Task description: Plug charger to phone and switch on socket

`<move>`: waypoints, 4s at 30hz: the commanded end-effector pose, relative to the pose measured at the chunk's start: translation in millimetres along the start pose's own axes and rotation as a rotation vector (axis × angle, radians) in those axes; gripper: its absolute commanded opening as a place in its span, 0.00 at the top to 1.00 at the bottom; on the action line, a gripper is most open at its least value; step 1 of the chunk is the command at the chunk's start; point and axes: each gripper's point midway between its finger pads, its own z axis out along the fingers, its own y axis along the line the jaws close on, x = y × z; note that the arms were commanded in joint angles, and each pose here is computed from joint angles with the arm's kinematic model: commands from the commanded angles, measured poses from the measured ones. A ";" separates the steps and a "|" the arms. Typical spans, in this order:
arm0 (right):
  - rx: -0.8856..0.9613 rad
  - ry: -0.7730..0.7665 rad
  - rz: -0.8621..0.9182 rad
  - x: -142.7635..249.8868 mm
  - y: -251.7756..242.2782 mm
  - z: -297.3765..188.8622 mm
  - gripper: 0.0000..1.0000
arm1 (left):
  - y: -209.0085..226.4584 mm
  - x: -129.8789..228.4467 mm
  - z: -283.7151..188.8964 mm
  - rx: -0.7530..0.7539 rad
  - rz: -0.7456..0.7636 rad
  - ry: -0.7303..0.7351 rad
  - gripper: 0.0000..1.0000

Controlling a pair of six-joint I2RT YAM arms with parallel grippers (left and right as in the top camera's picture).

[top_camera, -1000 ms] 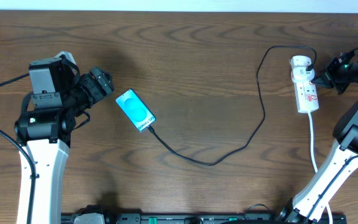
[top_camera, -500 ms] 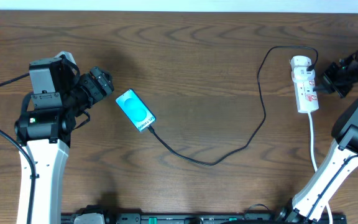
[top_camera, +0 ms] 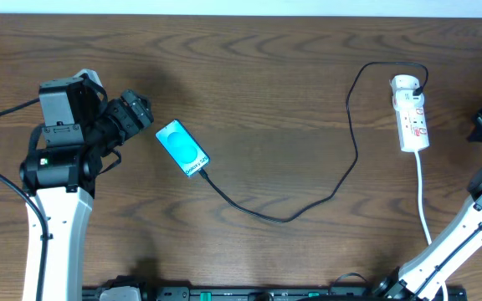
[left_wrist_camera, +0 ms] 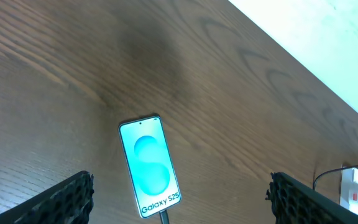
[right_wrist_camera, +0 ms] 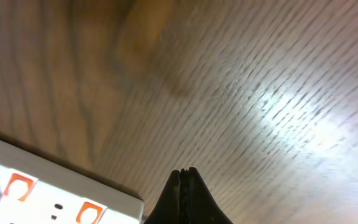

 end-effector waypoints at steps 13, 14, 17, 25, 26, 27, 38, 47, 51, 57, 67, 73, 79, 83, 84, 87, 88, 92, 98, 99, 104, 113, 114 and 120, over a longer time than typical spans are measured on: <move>-0.025 -0.087 -0.065 -8.6 29.3 -21.0 0.99 | 3.5 -2.0 0.4 -0.016 0.006 -0.007 0.09; -0.028 -0.096 -0.069 -9.2 31.6 -22.7 0.99 | 3.5 -2.0 0.4 -0.015 0.006 -0.007 0.09; -0.048 -0.111 -0.090 -8.3 43.4 -25.5 0.99 | 3.5 -2.0 0.4 -0.015 0.006 -0.007 0.09; -0.110 -0.126 -0.163 1.8 82.5 -26.7 0.99 | 3.5 -2.0 0.4 -0.015 0.006 -0.007 0.09; -0.111 -0.127 -0.172 3.3 86.6 -26.0 0.99 | 3.5 -2.0 0.4 -0.015 0.006 -0.007 0.09; -0.113 -0.130 -0.181 4.7 90.7 -25.7 0.99 | 3.5 -2.0 0.4 -0.015 0.006 -0.007 0.09; -0.235 -0.084 -0.259 29.9 138.5 -24.2 0.99 | 3.5 -1.9 0.4 -0.016 0.006 -0.007 0.09; -0.231 -0.055 -0.261 36.3 135.5 -23.4 0.99 | 3.5 -1.9 0.4 -0.015 0.006 -0.007 0.09; -0.232 -0.048 -0.270 38.0 135.2 -23.3 0.99 | 3.5 -1.9 0.4 -0.015 0.006 -0.007 0.09; -0.231 -0.056 -0.302 37.1 135.5 -23.4 0.99 | 3.5 -1.9 0.4 -0.015 0.006 -0.007 0.09; -0.192 -0.062 -0.311 35.9 128.7 -21.8 0.99 | 3.5 -1.9 0.4 -0.015 0.006 -0.007 0.09; -0.182 -0.041 -0.313 40.8 125.5 -21.1 0.99 | 3.5 -1.9 0.4 -0.015 0.006 -0.007 0.09; -0.170 -0.026 -0.327 44.5 122.3 -20.5 0.99 | 3.5 -1.9 0.4 -0.015 0.006 -0.007 0.09; -0.170 -0.025 -0.327 44.7 122.4 -20.5 0.99 | 3.5 -1.9 0.4 -0.015 0.006 -0.007 0.09; -0.170 -0.026 -0.327 44.5 122.3 -20.5 0.99 | 3.5 -1.9 0.4 -0.015 0.006 -0.007 0.09; -0.166 -0.027 -0.327 43.9 121.6 -19.8 0.99 | 3.5 -1.8 0.4 -0.015 0.006 -0.006 0.09; -0.161 -0.028 -0.327 43.7 121.0 -19.4 0.99 | 3.5 -1.9 0.4 -0.015 0.006 -0.007 0.09; -0.149 -0.033 -0.326 42.7 119.0 -18.8 0.99 | 3.5 -1.9 0.4 -0.015 0.006 -0.007 0.09; -0.148 -0.032 -0.327 42.9 119.3 -18.4 0.99 | 3.5 -1.9 0.4 -0.015 0.006 -0.007 0.09; -0.148 -0.034 -0.327 42.6 119.4 -18.4 0.99 | 3.5 -1.9 0.4 -0.015 0.006 -0.007 0.09; -0.135 -0.039 -0.327 41.6 118.0 -17.8 0.99 | 3.5 -1.9 0.4 -0.015 0.006 -0.007 0.09; -0.113 -0.043 -0.330 45.0 121.7 -14.6 0.99 | 3.5 -1.9 0.4 -0.015 0.006 -0.007 0.09; -0.113 -0.042 -0.332 45.6 122.4 -13.9 0.99 | 3.5 -1.9 0.4 -0.015 0.006 -0.007 0.09; -0.113 -0.038 -0.321 46.1 122.8 -6.5 0.99 | 3.5 -1.9 0.4 -0.015 0.006 -0.007 0.09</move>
